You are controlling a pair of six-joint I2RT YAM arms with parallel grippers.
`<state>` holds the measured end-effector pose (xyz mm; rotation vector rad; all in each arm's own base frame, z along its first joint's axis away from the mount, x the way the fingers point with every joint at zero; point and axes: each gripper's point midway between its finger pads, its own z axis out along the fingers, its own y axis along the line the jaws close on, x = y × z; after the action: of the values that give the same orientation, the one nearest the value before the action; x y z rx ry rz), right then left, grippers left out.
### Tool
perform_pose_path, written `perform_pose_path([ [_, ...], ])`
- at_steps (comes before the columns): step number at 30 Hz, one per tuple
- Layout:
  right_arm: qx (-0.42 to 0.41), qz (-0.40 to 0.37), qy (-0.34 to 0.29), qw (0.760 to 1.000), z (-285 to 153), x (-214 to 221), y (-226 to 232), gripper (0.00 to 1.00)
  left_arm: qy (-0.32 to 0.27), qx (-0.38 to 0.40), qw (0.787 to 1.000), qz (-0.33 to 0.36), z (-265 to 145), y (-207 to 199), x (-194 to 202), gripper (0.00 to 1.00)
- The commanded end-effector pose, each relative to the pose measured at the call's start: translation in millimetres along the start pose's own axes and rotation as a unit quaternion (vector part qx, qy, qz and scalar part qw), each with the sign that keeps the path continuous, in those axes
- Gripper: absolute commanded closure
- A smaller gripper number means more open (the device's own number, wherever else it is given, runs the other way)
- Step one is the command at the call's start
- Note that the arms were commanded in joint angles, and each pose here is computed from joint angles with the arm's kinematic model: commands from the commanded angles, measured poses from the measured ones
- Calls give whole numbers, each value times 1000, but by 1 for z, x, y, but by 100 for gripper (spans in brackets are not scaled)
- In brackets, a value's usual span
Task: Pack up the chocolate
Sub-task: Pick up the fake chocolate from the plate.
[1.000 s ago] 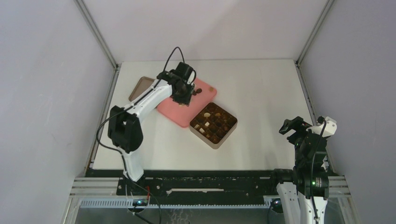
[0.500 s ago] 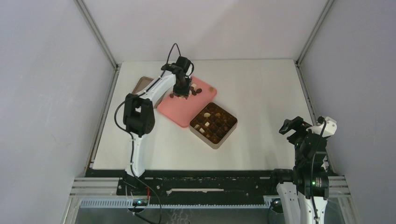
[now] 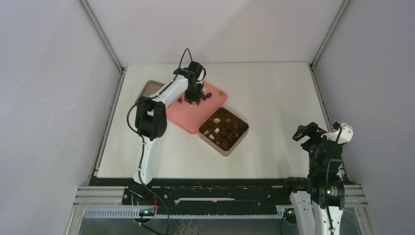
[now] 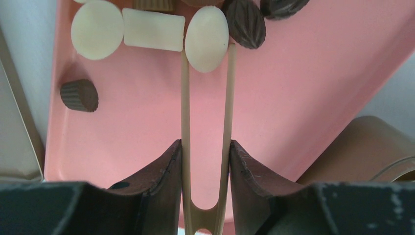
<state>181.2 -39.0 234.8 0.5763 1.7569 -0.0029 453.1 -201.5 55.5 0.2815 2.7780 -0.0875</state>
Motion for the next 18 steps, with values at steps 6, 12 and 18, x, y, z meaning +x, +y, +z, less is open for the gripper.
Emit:
perform_pose_path([
  [6,-3,4,-15,1000,1,-6,2,8,-33,2,999,-10,-6,-1,-27,63],
  [12,-4,3,-15,1000,1,-6,3,8,-42,-3,999,-5,-19,1,-29,84],
  [18,-8,4,-13,1000,1,-6,4,8,-51,8,999,0,-52,3,-19,95],
])
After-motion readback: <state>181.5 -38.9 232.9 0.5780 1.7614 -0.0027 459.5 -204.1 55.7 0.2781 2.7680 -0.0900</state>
